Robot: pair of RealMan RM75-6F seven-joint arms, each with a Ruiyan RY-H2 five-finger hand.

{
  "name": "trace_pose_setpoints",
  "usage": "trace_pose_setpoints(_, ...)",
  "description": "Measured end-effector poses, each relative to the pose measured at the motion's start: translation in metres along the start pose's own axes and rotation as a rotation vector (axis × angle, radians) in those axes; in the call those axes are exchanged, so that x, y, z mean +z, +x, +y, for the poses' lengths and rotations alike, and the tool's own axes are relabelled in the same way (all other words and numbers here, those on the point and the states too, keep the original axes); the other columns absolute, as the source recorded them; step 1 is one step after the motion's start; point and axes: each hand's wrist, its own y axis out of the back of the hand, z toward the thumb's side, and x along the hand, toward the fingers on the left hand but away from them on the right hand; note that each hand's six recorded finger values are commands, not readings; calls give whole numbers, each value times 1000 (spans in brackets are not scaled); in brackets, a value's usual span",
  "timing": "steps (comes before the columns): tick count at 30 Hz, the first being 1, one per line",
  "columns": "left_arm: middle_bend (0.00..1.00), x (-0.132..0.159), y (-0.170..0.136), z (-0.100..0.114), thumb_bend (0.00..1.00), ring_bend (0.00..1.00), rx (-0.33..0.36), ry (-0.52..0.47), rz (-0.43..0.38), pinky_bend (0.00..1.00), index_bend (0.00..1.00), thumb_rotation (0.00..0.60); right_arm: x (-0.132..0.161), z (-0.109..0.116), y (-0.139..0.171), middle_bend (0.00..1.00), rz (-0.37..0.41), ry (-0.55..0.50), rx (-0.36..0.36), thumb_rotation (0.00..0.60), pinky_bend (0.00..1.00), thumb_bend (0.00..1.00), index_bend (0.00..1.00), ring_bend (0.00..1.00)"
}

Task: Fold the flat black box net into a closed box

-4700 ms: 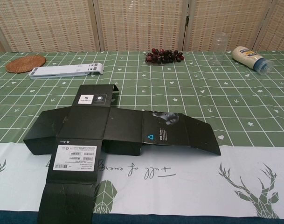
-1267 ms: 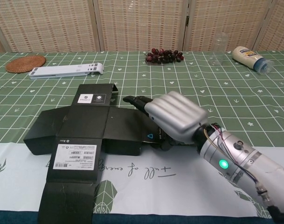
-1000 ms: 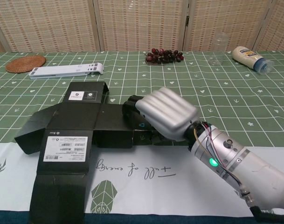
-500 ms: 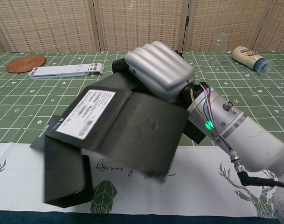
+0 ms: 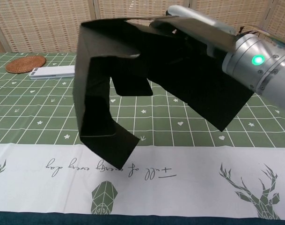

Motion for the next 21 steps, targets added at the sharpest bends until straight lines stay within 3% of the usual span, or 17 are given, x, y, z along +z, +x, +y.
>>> trace_pose_setpoints(7,0,3,1,-3,142,0,-11,-2,-8,80,0,600,-35,-2,5,630,-145,-85,247,600,1000,711,679,950)
trace_pose_setpoints(13,0,4,1,-4,142,0,-20,-3,-10,80,0,600,-42,-13,5,627,-207,-181,465,600,1000,711,681,951)
trace_pose_setpoints(21,0,2,-1,-5,142,0,-30,-3,-2,80,0,600,-39,-25,-7,623,-231,-205,628,600,1000,711,680,951)
